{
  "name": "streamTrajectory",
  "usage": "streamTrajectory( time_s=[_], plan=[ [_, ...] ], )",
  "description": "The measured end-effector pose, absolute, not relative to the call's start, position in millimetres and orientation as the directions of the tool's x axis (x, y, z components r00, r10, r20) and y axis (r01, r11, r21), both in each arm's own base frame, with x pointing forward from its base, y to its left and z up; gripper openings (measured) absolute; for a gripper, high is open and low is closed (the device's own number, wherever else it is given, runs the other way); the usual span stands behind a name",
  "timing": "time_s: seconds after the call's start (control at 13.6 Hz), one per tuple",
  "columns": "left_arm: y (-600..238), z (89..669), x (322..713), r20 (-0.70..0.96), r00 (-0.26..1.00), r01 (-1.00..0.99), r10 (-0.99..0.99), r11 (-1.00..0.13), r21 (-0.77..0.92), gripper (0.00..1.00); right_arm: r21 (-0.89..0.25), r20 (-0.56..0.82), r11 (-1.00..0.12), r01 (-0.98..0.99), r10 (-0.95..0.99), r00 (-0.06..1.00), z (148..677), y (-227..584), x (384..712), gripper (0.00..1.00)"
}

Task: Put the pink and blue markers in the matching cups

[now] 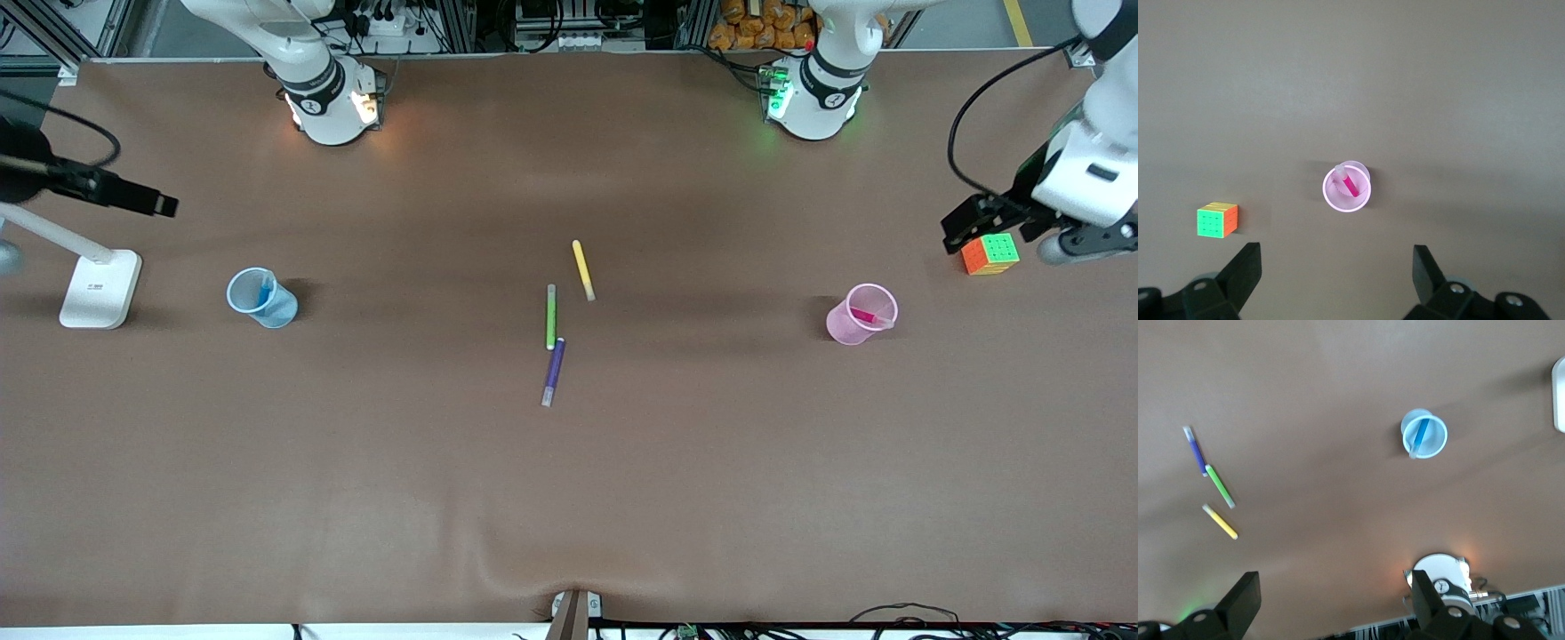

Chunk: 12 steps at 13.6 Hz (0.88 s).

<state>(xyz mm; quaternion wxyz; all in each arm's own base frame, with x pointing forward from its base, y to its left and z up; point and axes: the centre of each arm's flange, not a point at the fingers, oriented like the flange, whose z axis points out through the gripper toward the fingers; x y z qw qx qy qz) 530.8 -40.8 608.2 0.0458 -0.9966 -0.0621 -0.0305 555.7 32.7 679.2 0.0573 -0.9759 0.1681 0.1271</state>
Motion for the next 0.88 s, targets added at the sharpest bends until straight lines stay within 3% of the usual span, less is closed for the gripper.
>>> streamTrajectory(
  time_s=[0.44, 0.88],
  plan=[
    [-44.7, 651.1, 527.5, 0.064, 0.998, -0.006, -0.012, -0.996, -0.093, 1.00, -0.083, -0.134, -0.975, -0.205, -0.193, 0.972, 669.0, 22.8, 499.0, 1.00],
    [-66.1, 667.9, 514.3, 0.022, 0.998, -0.062, -0.064, -0.995, -0.071, 1.00, -0.073, -0.069, -0.987, -0.142, -0.137, 0.988, 671.4, 9.2, 496.7, 1.00]
  ],
)
